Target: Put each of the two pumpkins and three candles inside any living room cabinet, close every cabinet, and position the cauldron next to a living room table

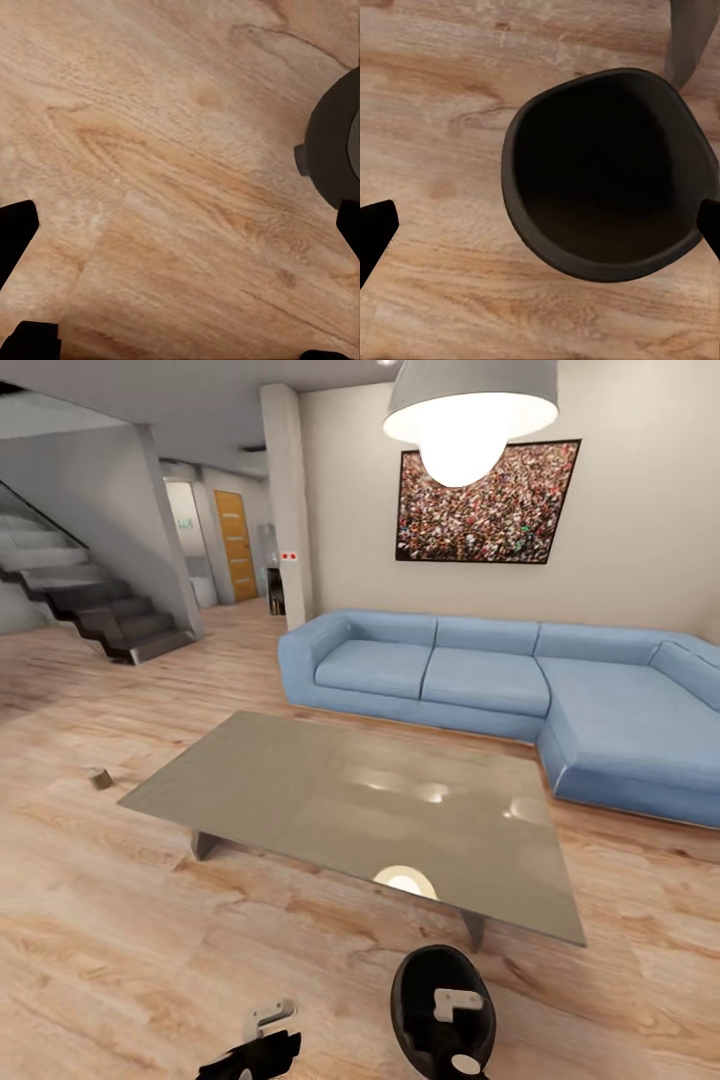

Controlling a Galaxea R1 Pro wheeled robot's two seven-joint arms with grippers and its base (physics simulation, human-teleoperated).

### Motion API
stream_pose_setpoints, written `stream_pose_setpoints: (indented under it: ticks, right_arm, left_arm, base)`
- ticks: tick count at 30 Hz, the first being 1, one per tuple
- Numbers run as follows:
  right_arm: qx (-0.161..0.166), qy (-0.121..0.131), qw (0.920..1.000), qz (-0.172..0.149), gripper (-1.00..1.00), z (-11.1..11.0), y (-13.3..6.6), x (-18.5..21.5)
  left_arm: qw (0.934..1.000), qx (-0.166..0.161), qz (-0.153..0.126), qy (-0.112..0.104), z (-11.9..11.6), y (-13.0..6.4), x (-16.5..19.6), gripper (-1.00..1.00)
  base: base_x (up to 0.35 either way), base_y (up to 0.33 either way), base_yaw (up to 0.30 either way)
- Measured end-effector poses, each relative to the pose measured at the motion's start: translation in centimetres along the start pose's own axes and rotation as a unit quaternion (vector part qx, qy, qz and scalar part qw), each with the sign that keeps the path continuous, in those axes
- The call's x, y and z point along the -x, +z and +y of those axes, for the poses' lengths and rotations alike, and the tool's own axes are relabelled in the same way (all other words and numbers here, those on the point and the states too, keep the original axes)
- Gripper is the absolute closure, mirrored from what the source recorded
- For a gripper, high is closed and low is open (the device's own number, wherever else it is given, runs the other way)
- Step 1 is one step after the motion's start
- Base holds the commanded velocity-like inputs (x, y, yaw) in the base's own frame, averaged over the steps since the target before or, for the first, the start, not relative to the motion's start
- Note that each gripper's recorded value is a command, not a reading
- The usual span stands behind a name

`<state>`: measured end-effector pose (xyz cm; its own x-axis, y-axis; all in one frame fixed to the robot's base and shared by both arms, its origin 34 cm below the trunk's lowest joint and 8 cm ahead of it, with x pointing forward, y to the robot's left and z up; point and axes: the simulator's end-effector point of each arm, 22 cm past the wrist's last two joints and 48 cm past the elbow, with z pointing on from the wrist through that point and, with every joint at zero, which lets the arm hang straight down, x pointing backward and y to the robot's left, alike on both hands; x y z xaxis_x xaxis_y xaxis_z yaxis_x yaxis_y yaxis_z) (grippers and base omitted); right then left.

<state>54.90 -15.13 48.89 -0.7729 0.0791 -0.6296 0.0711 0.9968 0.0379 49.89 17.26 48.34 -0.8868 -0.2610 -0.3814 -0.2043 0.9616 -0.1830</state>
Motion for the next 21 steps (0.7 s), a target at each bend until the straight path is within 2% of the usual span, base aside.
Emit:
stream_pose_setpoints:
  ticks: [10,21]
  right_arm:
    - [0.000,0.000,1.0000,0.000,-1.00,0.1,-1.2,1.1]
    - [0.000,0.000,1.0000,0.001,-1.00,0.2,-2.6,2.3]
  left_arm:
    - [0.9999,0.004,0.000,-0.010,0.2,-1.4,0.8,-1.00]
    - [0.9995,0.017,0.017,-0.023,1.1,-2.8,0.1,-1.00]
  base:
    - [0.000,0.000,0.282]
    - [0.000,0.000,0.264]
